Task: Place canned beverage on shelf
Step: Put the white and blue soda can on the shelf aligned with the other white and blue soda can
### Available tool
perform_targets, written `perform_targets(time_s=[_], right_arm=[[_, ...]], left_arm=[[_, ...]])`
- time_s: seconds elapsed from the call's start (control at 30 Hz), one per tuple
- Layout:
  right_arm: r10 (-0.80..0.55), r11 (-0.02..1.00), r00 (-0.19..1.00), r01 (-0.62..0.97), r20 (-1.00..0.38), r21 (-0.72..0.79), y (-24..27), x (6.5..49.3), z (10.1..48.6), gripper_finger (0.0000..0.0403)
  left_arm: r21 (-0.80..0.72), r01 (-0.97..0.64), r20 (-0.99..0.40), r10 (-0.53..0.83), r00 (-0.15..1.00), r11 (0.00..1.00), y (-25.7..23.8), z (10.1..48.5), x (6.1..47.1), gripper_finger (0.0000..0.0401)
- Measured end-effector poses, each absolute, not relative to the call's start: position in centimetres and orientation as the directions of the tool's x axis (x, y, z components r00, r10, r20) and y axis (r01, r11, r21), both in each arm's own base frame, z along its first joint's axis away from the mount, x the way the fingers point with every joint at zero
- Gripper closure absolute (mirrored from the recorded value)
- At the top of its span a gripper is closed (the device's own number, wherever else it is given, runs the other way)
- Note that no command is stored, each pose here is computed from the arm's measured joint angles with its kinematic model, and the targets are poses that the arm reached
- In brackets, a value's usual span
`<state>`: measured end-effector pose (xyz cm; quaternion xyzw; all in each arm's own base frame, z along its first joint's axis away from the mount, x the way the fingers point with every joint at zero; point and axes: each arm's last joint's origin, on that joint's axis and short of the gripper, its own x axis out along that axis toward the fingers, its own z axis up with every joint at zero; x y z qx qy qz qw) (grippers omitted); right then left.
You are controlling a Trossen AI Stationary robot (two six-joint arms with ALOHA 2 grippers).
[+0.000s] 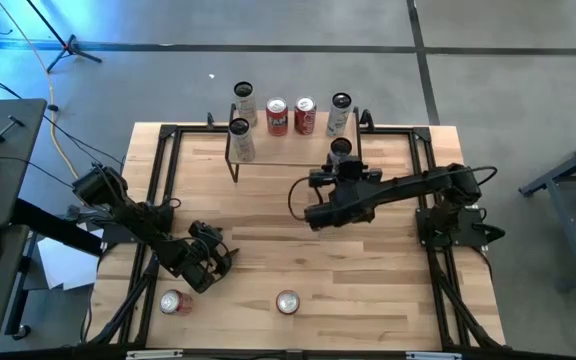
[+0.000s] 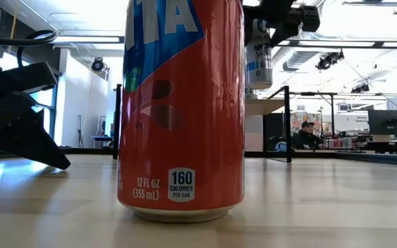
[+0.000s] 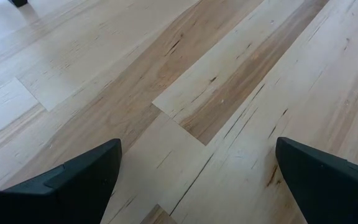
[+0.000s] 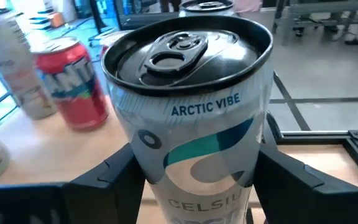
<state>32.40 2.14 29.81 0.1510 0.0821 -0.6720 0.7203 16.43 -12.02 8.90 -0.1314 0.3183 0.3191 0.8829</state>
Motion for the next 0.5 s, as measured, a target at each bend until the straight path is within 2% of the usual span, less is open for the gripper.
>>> perform_targets(time_s=[0.2,0.5], right_arm=[[-0.957,0.012,0.059,0.986,-0.284,0.164,1.0,32.5,29.9,0.0169],[-0.958,-0.035,0.014,0.986,-0.287,0.165,-0.5,32.5,29.9,0.0169]], left_arm=[[-0.029,-0.647,-0.646,0.480,0.594,0.762,-12.0,8.9,16.4,0.0001],[-0.029,-0.647,-0.646,0.480,0.594,0.762,-12.0,8.9,16.4,0.0001]])
